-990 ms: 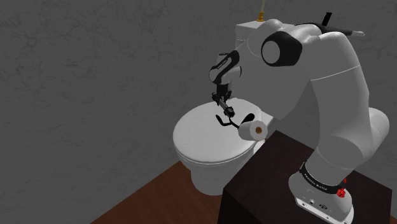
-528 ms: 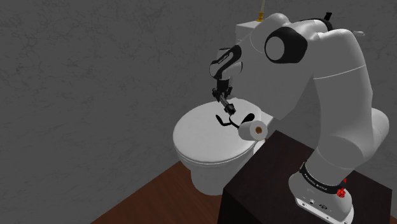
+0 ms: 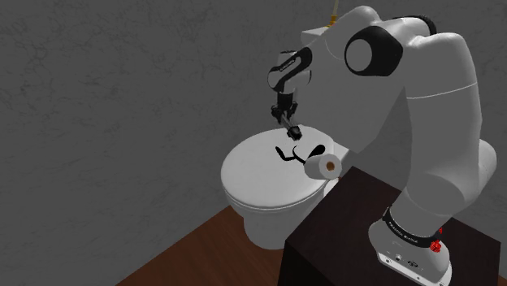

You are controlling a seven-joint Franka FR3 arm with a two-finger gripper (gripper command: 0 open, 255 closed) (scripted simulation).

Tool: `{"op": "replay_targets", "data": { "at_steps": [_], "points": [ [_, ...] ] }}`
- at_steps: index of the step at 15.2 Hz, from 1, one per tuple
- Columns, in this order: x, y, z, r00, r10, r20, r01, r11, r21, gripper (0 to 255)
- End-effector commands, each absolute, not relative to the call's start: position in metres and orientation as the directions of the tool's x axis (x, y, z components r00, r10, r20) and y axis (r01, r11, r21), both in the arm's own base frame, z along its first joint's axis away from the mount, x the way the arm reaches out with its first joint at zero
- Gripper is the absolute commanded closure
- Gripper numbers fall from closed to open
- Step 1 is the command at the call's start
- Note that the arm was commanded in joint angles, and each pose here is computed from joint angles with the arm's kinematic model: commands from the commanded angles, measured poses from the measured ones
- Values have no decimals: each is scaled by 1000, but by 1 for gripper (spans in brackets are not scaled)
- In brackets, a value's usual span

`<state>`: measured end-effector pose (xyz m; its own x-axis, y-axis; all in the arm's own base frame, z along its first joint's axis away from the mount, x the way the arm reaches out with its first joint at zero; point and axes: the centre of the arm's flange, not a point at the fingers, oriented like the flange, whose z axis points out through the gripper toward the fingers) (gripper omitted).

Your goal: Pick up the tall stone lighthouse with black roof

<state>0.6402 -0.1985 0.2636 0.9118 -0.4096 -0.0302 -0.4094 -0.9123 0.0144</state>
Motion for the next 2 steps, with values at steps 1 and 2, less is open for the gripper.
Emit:
{"op": "replay_targets", "data": {
  "at_steps": [1,2],
  "points": [
    [640,-198,270,912,-410,-30,-409,-912,14,255],
    [640,-198,270,912,-410,-30,-409,-912,14,255]
  ]
}}
